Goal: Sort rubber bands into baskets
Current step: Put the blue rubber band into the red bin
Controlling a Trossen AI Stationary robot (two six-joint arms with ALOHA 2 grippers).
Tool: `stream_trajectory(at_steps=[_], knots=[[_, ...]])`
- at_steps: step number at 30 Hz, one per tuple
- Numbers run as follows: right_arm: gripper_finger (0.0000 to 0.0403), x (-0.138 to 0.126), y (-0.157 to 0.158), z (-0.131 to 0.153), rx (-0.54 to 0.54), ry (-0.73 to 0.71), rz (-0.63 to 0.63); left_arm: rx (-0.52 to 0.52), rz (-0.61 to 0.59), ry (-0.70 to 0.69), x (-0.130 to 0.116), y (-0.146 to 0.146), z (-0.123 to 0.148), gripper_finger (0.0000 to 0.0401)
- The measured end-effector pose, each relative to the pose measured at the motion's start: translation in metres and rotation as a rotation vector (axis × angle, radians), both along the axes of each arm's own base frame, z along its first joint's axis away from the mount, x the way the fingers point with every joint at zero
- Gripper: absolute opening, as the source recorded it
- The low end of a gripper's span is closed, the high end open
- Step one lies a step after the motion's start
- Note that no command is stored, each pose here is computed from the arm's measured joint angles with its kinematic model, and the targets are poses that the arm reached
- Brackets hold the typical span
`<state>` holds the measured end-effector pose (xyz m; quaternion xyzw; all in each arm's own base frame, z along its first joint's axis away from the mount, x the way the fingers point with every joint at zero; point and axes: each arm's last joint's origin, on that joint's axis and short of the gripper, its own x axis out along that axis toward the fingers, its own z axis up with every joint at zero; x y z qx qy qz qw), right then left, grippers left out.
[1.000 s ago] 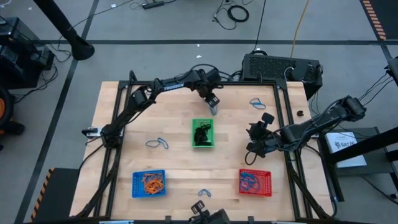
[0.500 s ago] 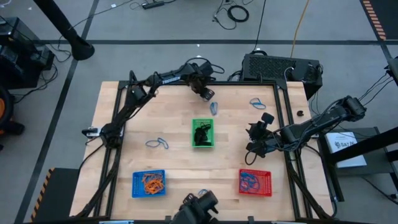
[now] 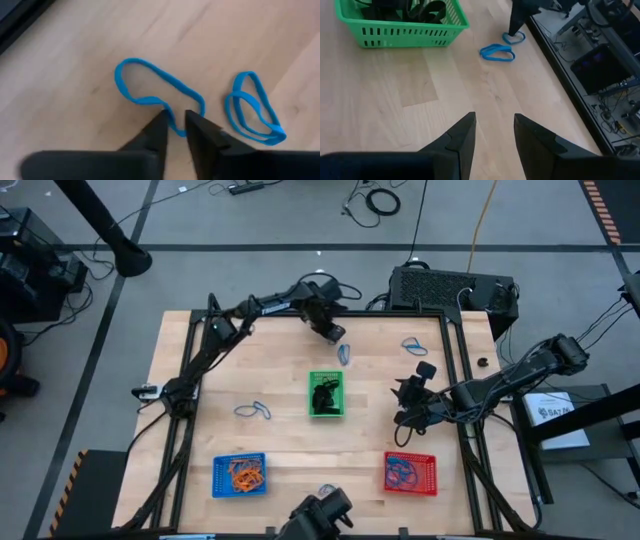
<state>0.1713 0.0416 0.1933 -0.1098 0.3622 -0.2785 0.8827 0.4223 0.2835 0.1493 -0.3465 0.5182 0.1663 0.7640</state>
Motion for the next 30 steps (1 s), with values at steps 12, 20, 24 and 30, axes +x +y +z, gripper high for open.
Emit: stream_trajectory(at_steps=[12,20,24,30], knots=[[0.0128,0.0,0.0,0.0,-0.003,0.002,0.003,0.128,-0.133,0.072,0.007,-0.018,0.027,0.0003],[0.0128,0.0,0.0,0.0,0.0,-0.003,0.002,0.164,-0.182,0.061,0.019,-0.04,0.06,0.0002],[0.0128,0.0,0.0,0.0,0.005,-0.005,-0.004,0.164,-0.278,0.013,0.032,-0.067,0.068,0.0002],[0.0128,0.0,0.0,0.0,0.019,-0.018,-0.017,0.31,-0.331,0.195,0.03,-0.082,0.065,0.0008]])
